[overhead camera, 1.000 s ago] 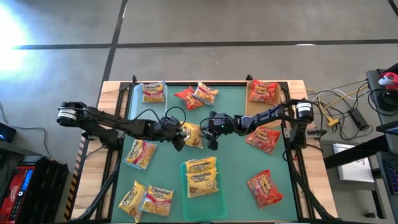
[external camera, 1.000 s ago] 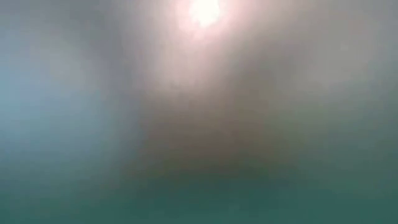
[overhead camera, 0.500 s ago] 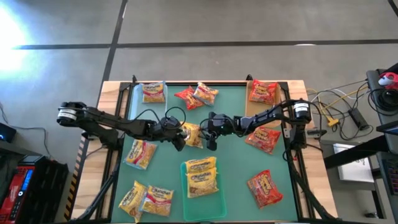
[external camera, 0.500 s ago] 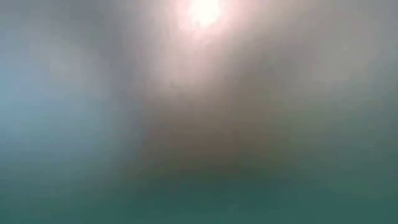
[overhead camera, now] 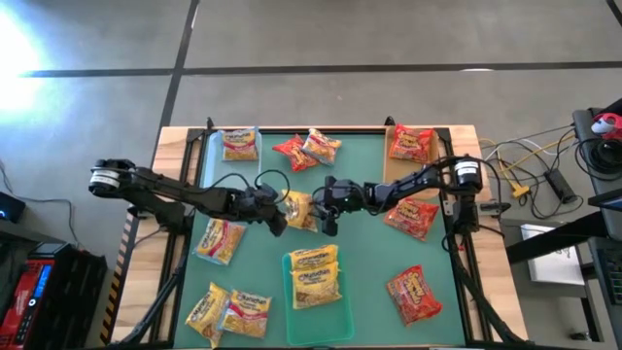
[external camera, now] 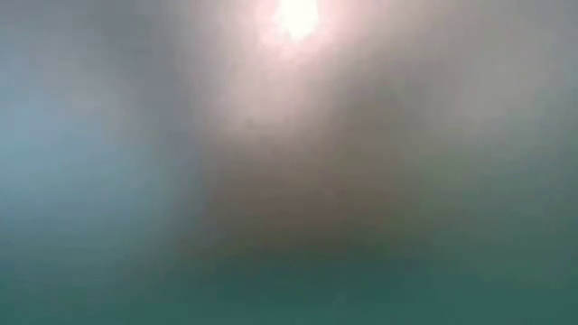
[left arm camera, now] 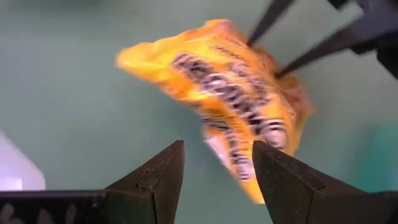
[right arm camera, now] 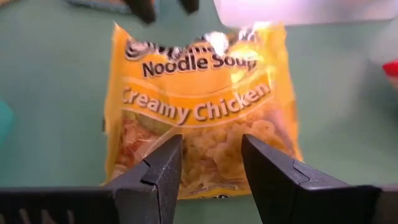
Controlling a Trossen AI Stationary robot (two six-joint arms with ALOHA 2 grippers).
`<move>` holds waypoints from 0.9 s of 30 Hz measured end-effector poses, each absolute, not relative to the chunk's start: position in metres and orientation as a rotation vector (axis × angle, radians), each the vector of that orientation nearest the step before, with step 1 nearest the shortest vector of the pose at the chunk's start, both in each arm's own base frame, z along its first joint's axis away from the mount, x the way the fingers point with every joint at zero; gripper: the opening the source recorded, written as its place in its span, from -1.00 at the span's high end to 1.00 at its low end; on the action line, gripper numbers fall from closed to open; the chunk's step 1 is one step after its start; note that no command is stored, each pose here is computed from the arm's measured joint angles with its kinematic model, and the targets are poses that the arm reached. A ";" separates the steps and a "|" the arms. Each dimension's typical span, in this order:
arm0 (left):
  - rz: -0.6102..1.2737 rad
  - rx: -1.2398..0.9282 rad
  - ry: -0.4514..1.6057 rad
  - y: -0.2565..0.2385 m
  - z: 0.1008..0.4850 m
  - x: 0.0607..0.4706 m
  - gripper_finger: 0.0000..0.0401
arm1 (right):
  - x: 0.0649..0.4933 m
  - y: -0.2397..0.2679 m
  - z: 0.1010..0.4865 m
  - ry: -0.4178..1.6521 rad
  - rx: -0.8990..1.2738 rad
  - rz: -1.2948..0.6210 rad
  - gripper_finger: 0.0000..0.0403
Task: Sort Maruchan noodles
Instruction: Put the top yellow noodle pack into the green bin
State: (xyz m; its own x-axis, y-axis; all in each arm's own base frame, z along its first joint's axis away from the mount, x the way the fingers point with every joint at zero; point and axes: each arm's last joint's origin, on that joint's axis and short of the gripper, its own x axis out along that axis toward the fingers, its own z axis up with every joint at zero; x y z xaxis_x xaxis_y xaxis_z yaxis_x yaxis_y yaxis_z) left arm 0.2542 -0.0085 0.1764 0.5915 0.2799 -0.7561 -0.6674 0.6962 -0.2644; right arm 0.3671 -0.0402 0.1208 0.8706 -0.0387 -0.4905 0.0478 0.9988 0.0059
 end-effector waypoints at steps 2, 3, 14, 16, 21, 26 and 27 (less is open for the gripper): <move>0.597 -0.580 0.714 -0.008 0.176 0.255 0.13 | 0.368 -0.040 0.116 0.519 0.019 -0.045 0.23; 0.592 -0.584 0.694 -0.008 0.176 0.256 0.13 | 0.368 -0.040 0.114 0.521 0.019 -0.045 0.23; 0.578 -0.683 0.535 -0.002 0.144 0.251 0.13 | 0.370 -0.044 0.103 0.529 0.017 -0.048 0.23; 0.577 -0.707 0.482 0.000 0.141 0.251 0.13 | 0.370 -0.044 0.100 0.536 0.017 -0.049 0.23; 0.547 -0.725 0.394 0.001 0.137 0.256 0.13 | 0.370 -0.045 0.097 0.550 0.027 -0.053 0.23; 0.557 -0.734 0.436 0.001 0.134 0.261 0.13 | 0.371 -0.045 0.099 0.544 0.014 -0.050 0.23; 0.558 -0.737 0.438 0.000 0.134 0.262 0.13 | 0.371 -0.045 0.099 0.545 0.015 -0.050 0.23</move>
State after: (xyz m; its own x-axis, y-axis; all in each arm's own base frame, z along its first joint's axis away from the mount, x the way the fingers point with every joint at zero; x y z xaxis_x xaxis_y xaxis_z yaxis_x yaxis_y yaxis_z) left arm 0.2618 0.0005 0.1345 0.7695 0.3176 -0.5540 -0.6135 0.6086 -0.5033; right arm 0.3709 -0.0453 0.0988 0.8538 -0.0431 -0.5188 0.0511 0.9987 0.0010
